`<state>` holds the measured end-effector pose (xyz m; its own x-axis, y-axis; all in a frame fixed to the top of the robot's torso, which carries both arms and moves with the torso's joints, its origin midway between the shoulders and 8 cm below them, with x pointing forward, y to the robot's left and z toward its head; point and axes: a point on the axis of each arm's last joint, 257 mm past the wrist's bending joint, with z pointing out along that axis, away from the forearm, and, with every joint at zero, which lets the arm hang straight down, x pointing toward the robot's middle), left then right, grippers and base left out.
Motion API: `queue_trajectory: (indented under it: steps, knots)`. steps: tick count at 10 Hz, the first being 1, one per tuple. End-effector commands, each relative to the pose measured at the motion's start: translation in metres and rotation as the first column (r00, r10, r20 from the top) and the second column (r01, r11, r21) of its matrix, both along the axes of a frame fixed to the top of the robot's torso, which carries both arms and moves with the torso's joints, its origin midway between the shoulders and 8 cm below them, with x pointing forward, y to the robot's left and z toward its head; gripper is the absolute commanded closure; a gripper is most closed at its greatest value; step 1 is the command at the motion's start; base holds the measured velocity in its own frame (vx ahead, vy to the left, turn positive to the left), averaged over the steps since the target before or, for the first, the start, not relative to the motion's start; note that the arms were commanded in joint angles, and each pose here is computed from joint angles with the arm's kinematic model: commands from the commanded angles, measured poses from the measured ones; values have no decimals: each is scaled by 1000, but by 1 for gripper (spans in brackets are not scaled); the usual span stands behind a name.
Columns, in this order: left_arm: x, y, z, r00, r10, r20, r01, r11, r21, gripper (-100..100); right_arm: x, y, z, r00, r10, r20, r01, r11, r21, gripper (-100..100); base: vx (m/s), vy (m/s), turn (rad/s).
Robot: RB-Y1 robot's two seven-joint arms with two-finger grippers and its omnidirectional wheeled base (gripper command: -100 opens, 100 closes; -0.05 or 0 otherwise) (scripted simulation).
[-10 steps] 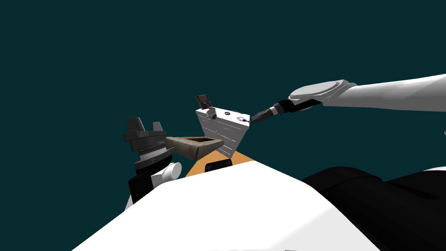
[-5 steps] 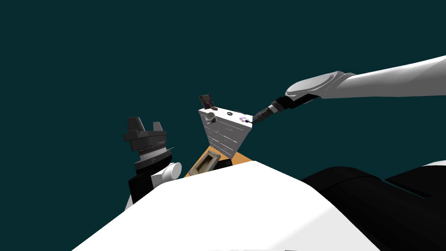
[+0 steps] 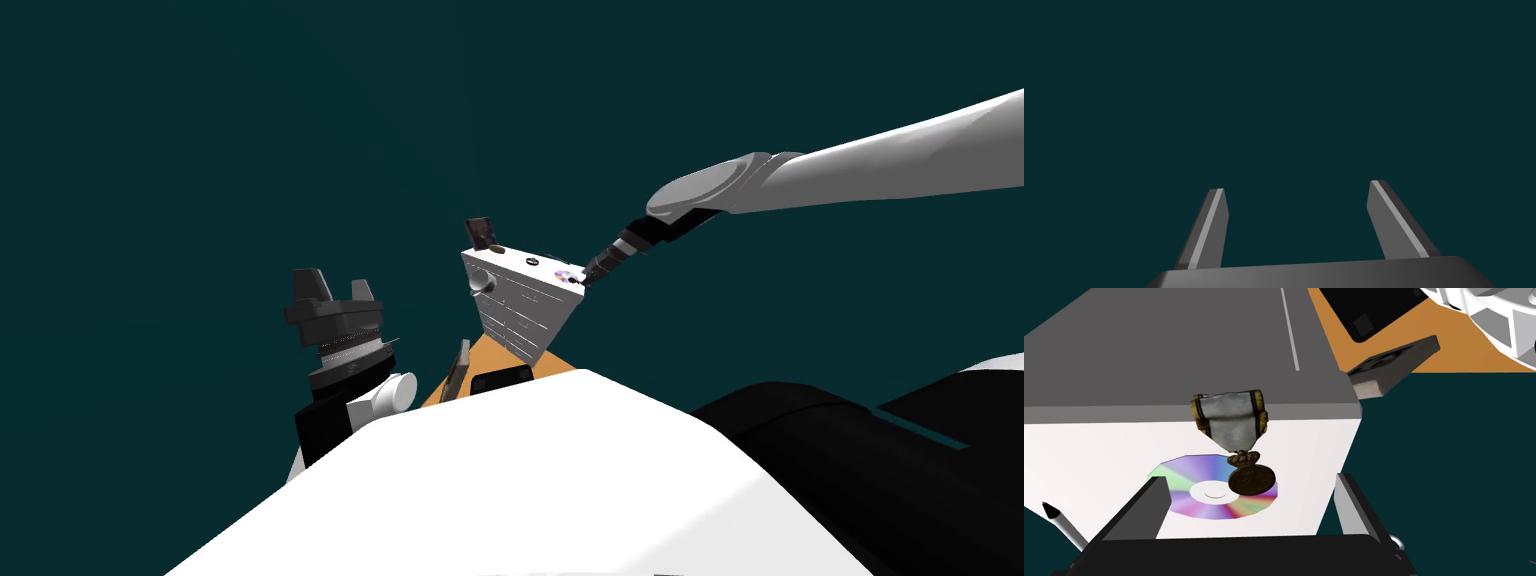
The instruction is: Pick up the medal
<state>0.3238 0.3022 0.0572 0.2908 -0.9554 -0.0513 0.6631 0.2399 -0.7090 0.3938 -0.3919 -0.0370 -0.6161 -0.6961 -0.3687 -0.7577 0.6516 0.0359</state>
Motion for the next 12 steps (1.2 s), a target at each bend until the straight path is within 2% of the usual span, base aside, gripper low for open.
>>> queue_trajectory:
  steps: [1, 4, 5, 6, 7, 8, 9, 10, 12]
  knots:
    - [0, 0, 0, 1000, 0, 0, 0, 1000, 0, 0, -3, -5, -2, 999, 3, -39, -5, 999, -54, -100, 5, -1, 105]
    - [0, 0, 0, 1000, 0, 0, 0, 1000, 0, 0, -10, -14, -5, 995, 0, -96, -12, 992, -123, -100, 3, -4, 74]
    - [0, 0, 0, 1000, 0, 0, 0, 1000, 0, 0, -9, -12, -5, 997, 1, -83, -10, 994, -110, -100, 2, -3, 12]
    - [0, 0, 0, 1000, 0, 0, 0, 1000, 0, 0, -9, -12, -5, 996, 1, -86, -11, 994, -112, 0, 0, 0, 0]
    - [0, 0, 0, 1000, 0, 0, 0, 1000, 0, 0, -12, -23, -19, 996, -9, -84, -1, 994, -112, -100, 1, 41, 88]
    - [0, 0, 0, 1000, 0, 0, 0, 1000, 0, 0, -13, -28, -26, 996, -14, -83, 4, 994, -112, -100, -2, 67, 78]
    - [0, 0, 0, 1000, 0, 0, 0, 1000, 0, 0, -13, -25, -20, 996, -10, -86, 1, 994, -111, -100, -1, 29, 6]
    - [0, 0, 0, 1000, 0, 0, 0, 1000, 0, 0, -12, -26, -21, 996, -11, -84, 1, 994, -112, 100, 0, 0, 0]
    - [0, 0, 0, 1000, 0, 0, 0, 1000, 0, 0, -12, -26, -20, 997, -11, -82, 2, 994, -113, 100, 0, 0, 0]
